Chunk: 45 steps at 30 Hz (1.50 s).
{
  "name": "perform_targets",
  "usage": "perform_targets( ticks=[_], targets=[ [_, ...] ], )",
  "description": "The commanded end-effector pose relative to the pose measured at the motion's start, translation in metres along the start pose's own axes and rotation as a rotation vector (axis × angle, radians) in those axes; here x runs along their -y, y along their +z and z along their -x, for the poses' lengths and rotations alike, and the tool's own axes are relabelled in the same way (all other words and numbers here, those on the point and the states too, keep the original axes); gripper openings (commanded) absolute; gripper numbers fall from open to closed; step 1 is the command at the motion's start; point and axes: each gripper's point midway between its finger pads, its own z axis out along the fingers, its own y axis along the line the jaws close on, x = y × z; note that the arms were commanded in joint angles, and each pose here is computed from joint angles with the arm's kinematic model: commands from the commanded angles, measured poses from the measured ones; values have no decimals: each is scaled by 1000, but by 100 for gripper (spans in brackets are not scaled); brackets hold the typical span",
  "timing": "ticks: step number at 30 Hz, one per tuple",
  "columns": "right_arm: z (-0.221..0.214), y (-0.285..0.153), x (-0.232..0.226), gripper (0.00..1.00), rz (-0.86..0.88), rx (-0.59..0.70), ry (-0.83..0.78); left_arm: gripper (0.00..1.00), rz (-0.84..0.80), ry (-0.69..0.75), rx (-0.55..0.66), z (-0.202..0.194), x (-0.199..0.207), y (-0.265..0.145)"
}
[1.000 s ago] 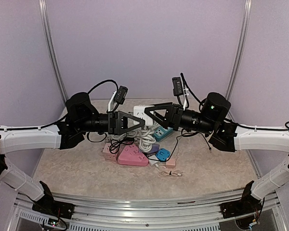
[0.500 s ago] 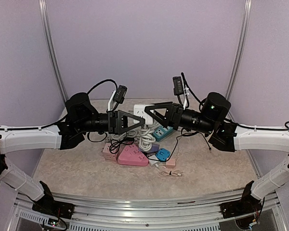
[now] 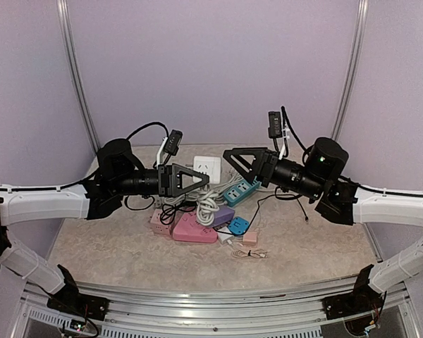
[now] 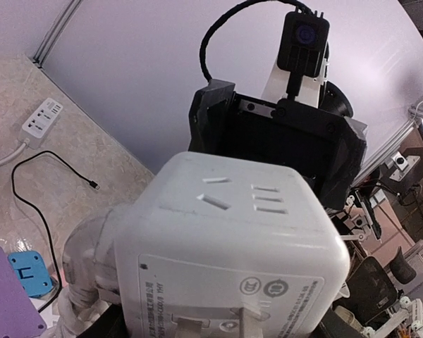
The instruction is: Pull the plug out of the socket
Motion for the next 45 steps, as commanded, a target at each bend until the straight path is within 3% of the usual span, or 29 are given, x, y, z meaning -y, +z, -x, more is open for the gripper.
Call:
perform_targets(
  ticks=[1,6,14,18,32,45],
  targets=[
    [-6,-8,3,84,-14,-29,-44,0,-69,85,33,17,25,-12],
    [-19,-22,-11,84,53,-87,-174,0,-162,94,-56,14,40,-27],
    [-50,-26,-26,81,144,-177,-206,0,-343,94,-235,-1,73,-47],
    [-63,-16,-23,78,92,-206,-264,0,-393,97,-276,-3,85,-52],
    [-106,32,-43,60,173,-254,-326,0,-410,104,-278,1,96,-56],
    [-89,38,-45,48,173,-136,-317,0,-427,104,-277,0,103,-47]
  ],
)
